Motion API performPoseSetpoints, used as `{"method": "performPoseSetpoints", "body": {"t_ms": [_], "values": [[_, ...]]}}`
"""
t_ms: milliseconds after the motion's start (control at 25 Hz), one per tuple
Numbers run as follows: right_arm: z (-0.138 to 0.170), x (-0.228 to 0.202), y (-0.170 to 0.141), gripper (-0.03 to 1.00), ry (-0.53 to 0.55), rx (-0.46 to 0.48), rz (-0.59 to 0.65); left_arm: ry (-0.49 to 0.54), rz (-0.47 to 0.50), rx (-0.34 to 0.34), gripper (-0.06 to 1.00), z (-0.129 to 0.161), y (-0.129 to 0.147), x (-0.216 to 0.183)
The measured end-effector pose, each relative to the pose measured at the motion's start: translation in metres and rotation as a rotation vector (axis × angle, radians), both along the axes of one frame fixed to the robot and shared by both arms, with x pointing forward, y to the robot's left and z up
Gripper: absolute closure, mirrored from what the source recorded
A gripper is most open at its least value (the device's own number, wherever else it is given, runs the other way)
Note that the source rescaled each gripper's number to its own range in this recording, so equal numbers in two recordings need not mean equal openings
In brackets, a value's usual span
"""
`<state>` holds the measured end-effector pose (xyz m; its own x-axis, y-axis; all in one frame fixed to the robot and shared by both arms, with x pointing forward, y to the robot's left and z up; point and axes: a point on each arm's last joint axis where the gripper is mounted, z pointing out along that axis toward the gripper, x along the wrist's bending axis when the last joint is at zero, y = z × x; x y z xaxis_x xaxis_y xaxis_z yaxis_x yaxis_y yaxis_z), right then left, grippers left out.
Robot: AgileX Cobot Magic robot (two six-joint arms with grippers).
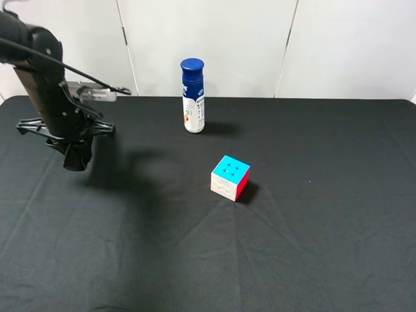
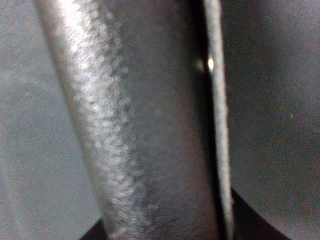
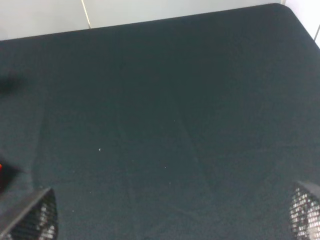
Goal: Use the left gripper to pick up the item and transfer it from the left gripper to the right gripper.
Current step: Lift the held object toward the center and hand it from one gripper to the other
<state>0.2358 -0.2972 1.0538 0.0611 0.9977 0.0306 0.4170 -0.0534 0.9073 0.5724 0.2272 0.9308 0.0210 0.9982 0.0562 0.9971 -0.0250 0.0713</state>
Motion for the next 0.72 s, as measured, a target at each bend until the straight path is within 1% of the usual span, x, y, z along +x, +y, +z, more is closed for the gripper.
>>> {"method": "performPoseSetpoints", "body": {"t_ms": [320,640,720], "values": [[0.0,0.0,0.0,-0.03,0.0,0.0,0.0,0.001,0.007,0.002,0.93,0.033,0.003,-0.013],[0.0,0.0,0.0,-0.03,-0.001,0.0,0.0,0.018,-0.063,-0.005,0.93,0.063,0.006,-0.03],[0.0,0.0,0.0,-0.03,-0.001,0.0,0.0,0.028,-0.067,-0.005,0.93,0.069,0.007,-0.035]]}}
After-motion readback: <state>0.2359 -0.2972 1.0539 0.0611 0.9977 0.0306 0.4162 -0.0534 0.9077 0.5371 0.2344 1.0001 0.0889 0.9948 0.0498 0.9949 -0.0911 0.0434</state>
